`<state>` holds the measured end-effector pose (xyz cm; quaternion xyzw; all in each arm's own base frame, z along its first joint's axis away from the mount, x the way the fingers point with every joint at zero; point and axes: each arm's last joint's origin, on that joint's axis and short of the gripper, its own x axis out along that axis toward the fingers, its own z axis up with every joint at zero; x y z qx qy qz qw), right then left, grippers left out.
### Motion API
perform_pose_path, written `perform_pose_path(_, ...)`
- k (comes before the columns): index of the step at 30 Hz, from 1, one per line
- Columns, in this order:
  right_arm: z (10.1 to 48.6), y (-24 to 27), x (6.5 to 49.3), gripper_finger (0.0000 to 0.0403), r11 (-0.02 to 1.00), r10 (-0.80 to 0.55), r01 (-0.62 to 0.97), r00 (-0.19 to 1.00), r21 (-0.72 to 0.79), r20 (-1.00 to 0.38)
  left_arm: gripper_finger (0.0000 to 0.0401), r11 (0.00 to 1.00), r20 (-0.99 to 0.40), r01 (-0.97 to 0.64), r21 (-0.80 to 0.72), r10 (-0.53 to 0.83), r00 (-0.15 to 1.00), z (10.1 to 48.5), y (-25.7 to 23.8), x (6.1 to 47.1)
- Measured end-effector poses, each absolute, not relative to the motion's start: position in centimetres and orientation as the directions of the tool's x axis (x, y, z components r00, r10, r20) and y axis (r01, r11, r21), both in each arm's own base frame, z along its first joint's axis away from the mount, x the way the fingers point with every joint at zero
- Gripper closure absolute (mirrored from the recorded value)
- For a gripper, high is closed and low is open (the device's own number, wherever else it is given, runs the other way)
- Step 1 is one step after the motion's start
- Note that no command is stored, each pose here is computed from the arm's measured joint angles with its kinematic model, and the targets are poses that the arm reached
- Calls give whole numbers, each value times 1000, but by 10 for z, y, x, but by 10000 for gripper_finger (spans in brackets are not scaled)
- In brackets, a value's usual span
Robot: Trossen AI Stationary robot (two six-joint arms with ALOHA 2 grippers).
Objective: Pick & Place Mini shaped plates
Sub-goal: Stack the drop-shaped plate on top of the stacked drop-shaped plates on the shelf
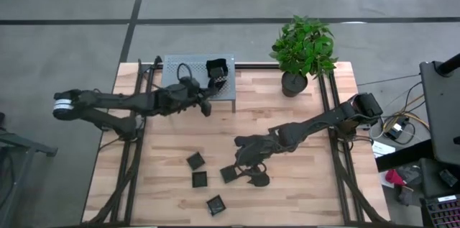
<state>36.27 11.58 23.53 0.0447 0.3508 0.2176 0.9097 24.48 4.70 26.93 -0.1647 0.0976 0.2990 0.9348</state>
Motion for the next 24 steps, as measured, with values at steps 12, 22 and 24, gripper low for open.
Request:
perform_pose_path(12,235,115,363,236,908,413,-357,670,220,-618,401,787,-409,-609,-96,527,745,268,54,266)
perform_pose_path(22,234,115,363,236,908,413,-358,671,220,-616,401,793,-405,-605,-73,531,745,270,55,267)
perform_pose_path(24,233,115,363,236,907,415,-359,676,219,-609,401,797,-416,-600,-65,525,743,269,54,267)
